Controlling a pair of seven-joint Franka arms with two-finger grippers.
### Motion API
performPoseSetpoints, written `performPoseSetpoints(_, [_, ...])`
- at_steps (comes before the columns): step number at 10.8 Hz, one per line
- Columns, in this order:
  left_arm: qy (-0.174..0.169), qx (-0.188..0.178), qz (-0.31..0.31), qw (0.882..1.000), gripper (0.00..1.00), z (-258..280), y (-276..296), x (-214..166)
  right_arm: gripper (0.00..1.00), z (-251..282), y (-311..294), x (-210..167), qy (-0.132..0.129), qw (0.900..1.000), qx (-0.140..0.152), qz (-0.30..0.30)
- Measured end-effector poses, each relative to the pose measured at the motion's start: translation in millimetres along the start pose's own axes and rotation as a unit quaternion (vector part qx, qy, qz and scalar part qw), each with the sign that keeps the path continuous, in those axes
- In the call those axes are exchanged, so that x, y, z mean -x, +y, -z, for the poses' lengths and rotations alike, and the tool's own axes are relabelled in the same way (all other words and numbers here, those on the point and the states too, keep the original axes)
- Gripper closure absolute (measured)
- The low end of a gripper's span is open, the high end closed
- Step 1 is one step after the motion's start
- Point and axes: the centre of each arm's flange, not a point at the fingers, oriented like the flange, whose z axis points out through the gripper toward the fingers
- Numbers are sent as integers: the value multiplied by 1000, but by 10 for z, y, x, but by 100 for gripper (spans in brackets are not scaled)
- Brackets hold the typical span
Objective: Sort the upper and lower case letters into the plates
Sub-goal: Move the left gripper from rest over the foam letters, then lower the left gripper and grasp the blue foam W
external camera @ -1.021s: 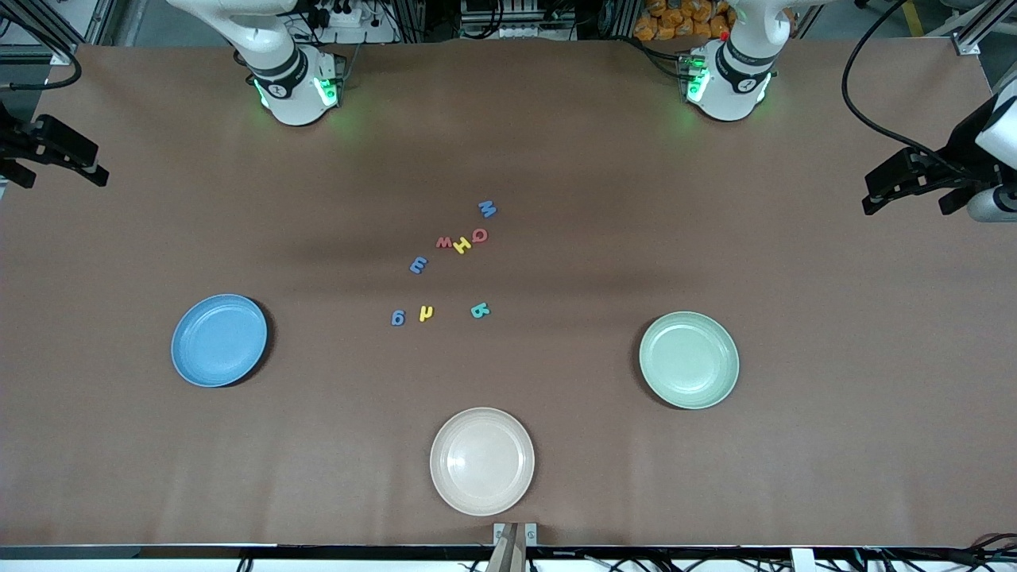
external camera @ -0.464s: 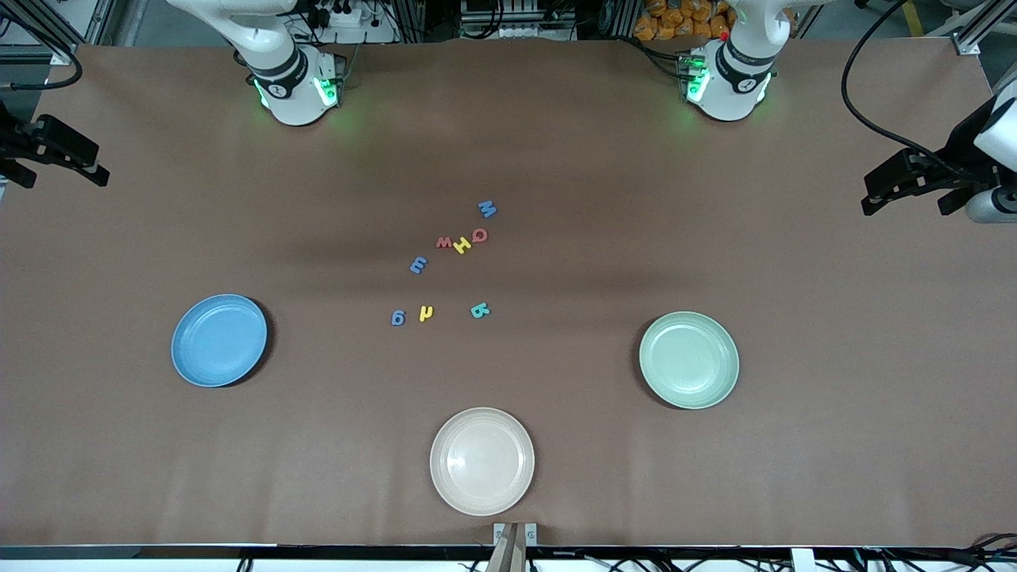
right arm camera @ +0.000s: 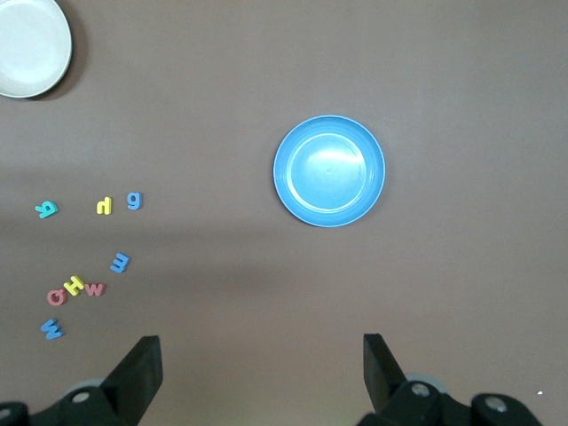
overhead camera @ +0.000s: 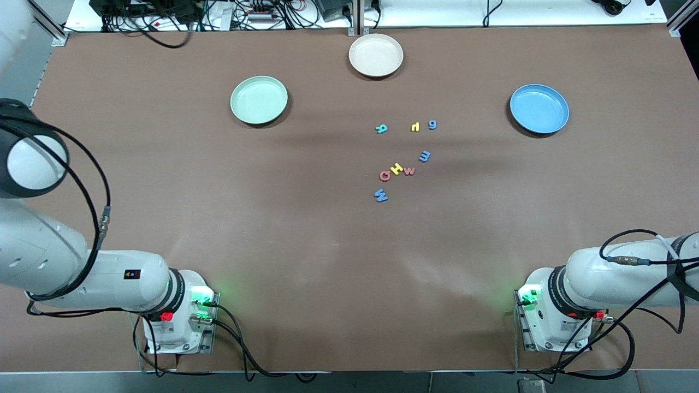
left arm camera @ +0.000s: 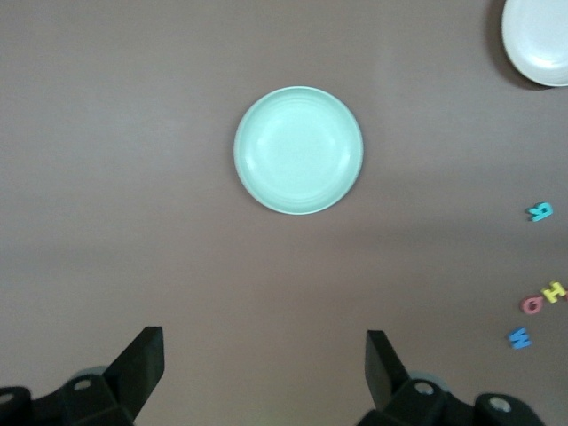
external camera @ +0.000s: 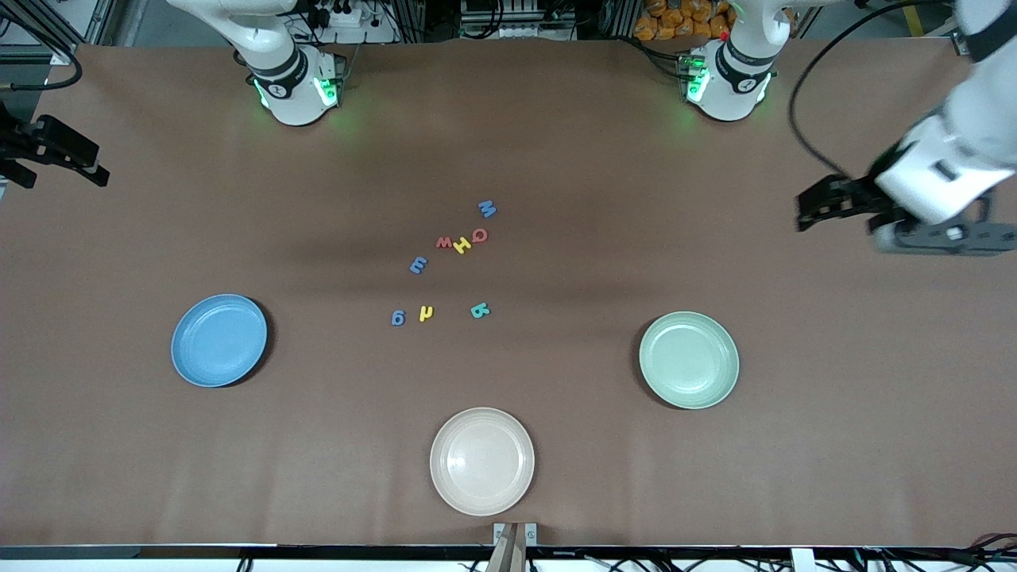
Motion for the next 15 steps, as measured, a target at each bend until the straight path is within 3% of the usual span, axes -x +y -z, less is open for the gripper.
performPoseSetpoints(5, [-6,5,-53,999,0,-409,1164,129,0,-46,27,-27,-5,1000,0,-2])
performPoseSetpoints(8, [-2,15,-103,995,0,-839,2169,384,0,-119,60,-70,-12,1000,-1,-5])
performPoseSetpoints(11, [-22,14,-78,997,0,-1428,3003,742,0,-147,73,-87,-14,1000,-1,-6])
performPoseSetpoints(15, [-43,4,24,999,0,-2418,3838,1200,0,-148,94,-87,-14,1000,-1,-8])
